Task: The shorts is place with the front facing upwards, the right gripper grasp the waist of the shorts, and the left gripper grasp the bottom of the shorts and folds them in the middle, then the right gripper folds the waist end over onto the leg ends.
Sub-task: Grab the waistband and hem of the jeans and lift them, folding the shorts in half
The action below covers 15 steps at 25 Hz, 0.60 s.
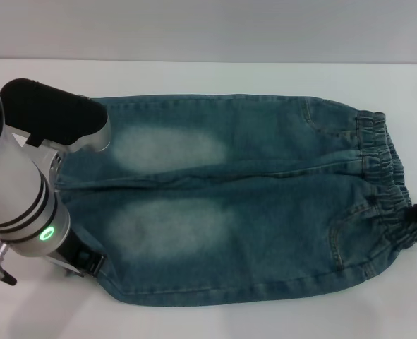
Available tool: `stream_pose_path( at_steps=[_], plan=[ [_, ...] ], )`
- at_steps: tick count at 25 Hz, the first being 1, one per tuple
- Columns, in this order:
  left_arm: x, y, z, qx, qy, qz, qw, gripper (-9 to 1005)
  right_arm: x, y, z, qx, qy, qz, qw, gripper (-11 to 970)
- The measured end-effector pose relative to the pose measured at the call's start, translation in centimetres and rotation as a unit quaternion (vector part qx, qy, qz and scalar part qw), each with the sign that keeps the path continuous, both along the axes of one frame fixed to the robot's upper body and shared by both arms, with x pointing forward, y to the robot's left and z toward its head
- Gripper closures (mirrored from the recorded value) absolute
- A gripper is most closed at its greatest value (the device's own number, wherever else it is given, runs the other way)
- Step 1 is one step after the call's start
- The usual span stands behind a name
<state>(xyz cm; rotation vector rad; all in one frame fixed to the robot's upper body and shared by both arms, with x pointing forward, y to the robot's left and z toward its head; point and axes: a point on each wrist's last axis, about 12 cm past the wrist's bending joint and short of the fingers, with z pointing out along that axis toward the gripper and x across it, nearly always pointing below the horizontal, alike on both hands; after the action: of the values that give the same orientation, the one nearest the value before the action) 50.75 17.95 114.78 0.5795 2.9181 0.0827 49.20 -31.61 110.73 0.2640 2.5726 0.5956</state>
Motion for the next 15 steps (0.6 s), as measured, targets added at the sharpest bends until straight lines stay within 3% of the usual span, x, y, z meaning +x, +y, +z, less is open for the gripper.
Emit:
stream_pose_path(
  at_steps=[9, 15],
  plan=[
    [0.0, 0.01, -0.03, -0.001, 0.0, 0.0, 1.0, 843, -0.04, 0.44, -0.28, -0.012, 0.003, 0.026, 1.0, 746],
    [0.03, -0.02, -0.02, -0.001, -0.001, 0.0, 1.0, 841, -0.08, 0.46, -0.26, -0.014, 0.001, 0.035, 0.999, 938]
  ],
)
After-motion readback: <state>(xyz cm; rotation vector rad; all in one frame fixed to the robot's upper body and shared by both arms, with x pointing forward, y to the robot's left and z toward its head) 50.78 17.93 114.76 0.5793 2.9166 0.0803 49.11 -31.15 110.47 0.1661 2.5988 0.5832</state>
